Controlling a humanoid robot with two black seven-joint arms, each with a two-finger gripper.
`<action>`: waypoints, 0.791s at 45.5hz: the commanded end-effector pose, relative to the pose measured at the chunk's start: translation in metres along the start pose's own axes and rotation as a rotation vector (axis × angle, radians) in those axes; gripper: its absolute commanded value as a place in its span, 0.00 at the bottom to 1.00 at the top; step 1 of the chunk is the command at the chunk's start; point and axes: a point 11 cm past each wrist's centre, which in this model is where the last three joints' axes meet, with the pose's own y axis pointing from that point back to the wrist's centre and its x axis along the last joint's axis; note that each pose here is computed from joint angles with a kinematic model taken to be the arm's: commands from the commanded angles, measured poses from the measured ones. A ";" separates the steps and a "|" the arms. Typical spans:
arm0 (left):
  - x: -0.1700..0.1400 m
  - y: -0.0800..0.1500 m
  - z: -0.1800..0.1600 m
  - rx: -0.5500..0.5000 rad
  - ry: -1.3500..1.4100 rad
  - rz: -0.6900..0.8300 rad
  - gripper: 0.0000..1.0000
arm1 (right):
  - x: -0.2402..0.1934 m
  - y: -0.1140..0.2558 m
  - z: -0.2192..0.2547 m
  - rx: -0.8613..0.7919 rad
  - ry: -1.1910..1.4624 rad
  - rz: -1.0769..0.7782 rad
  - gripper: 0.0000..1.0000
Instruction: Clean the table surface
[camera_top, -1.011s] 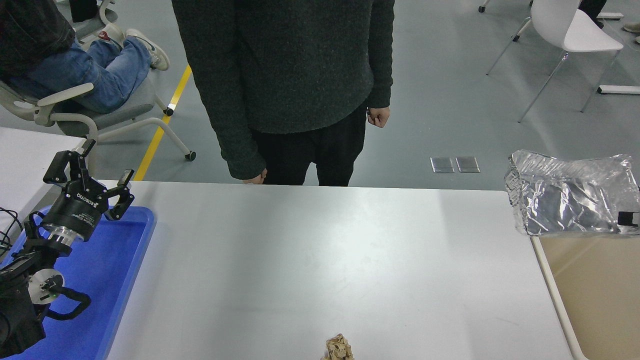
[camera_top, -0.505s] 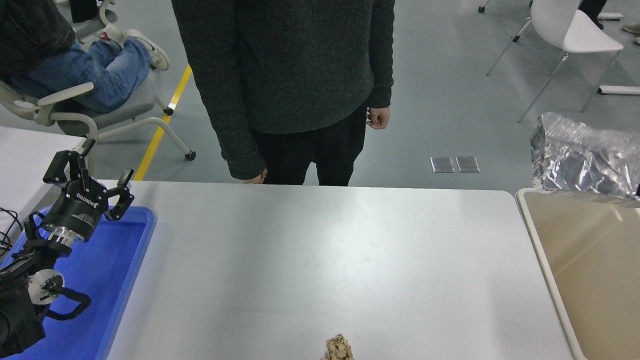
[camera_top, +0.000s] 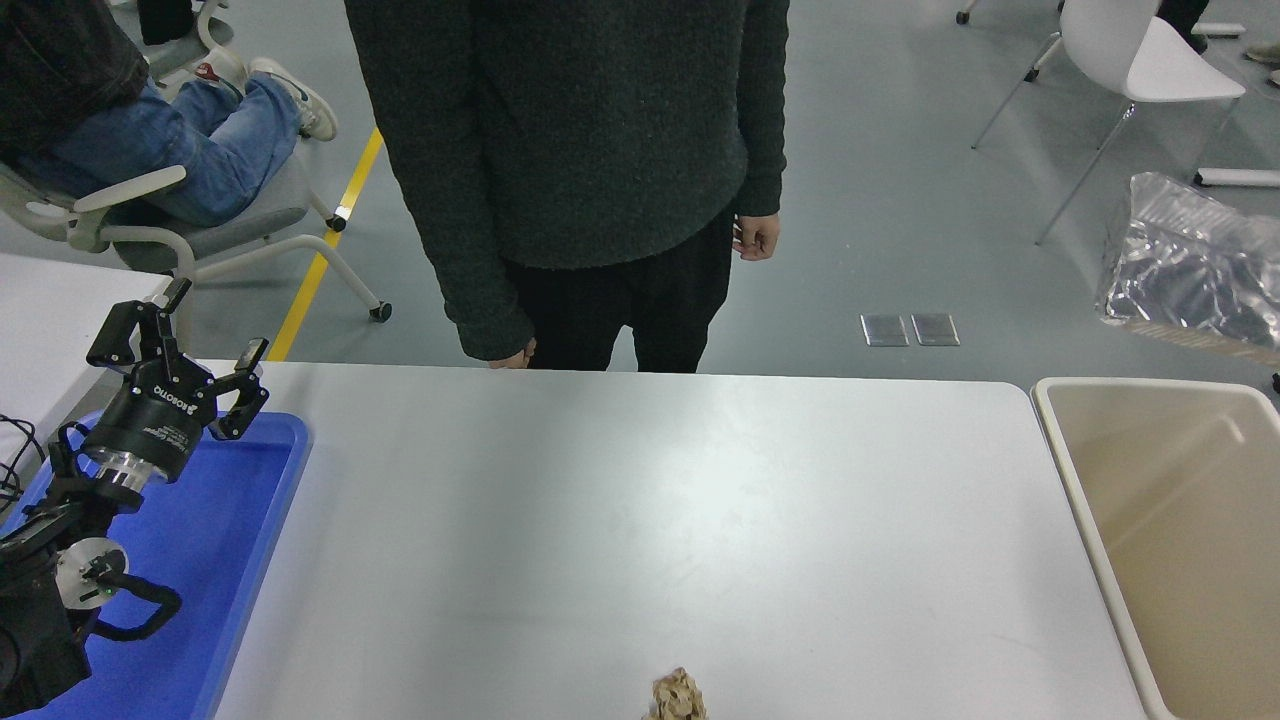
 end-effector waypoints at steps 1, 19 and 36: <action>0.000 0.000 0.000 0.000 0.000 0.000 1.00 | -0.010 -0.028 0.015 -0.099 -0.060 0.087 0.00; 0.000 0.000 0.000 0.000 0.000 0.000 1.00 | -0.058 -0.057 0.029 -0.222 -0.196 0.167 0.00; 0.000 0.000 0.000 0.000 0.000 0.000 1.00 | -0.079 -0.060 0.042 -0.345 -0.231 0.160 0.00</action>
